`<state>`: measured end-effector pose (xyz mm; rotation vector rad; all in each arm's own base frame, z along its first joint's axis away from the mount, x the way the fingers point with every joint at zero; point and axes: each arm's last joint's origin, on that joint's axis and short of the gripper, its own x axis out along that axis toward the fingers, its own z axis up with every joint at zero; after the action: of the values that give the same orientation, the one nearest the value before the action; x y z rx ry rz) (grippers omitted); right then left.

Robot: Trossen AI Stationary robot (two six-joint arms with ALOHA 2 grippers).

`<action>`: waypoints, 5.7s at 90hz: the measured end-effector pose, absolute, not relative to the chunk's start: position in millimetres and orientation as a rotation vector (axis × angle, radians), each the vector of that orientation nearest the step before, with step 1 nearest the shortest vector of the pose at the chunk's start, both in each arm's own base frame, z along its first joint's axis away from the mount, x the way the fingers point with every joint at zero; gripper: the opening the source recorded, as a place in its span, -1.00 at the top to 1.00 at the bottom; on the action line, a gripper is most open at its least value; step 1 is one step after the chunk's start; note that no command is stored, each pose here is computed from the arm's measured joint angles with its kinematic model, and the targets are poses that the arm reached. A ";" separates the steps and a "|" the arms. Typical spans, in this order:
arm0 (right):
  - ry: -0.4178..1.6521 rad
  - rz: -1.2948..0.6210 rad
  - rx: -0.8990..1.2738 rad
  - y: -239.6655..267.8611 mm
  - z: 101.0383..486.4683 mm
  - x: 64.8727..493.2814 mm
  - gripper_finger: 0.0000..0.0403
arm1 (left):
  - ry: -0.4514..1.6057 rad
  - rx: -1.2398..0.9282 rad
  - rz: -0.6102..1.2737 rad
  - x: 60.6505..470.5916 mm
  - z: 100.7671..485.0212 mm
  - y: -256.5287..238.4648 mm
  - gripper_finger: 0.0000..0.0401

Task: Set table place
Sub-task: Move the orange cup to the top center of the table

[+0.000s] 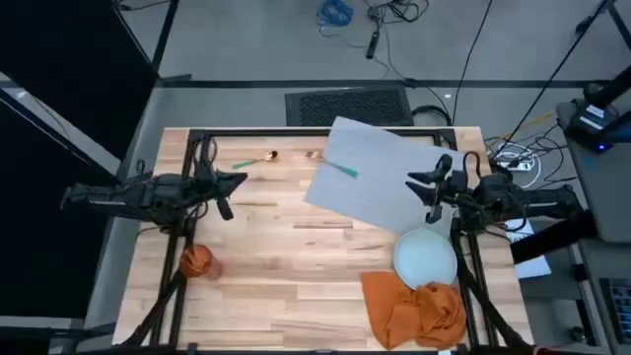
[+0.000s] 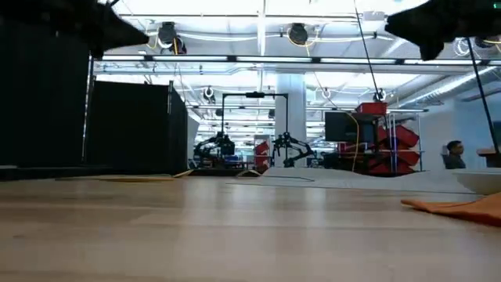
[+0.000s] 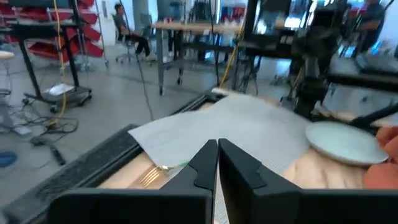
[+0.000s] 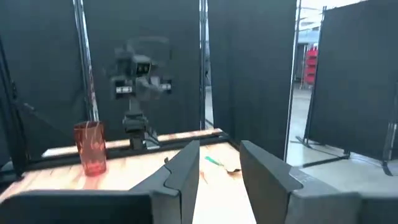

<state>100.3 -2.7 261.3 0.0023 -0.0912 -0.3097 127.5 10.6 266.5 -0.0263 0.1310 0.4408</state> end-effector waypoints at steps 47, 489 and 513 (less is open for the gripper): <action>0.312 -0.156 -0.132 12.5 340.8 180.8 0.49 | 0.759 0.115 0.435 176.0 350.6 10.6 1.00; 0.484 -0.095 -0.133 34.2 318.6 177.2 0.49 | 1.541 -0.336 0.235 101.2 288.2 -86.9 0.20; 0.485 -0.093 -0.139 34.2 318.6 177.1 0.49 | 1.543 -0.376 0.190 102.2 295.0 -89.2 0.19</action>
<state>177.1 34.2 318.6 -0.1394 0.4849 -0.0929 102.2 -89.2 295.0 -0.3760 1.5429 0.1904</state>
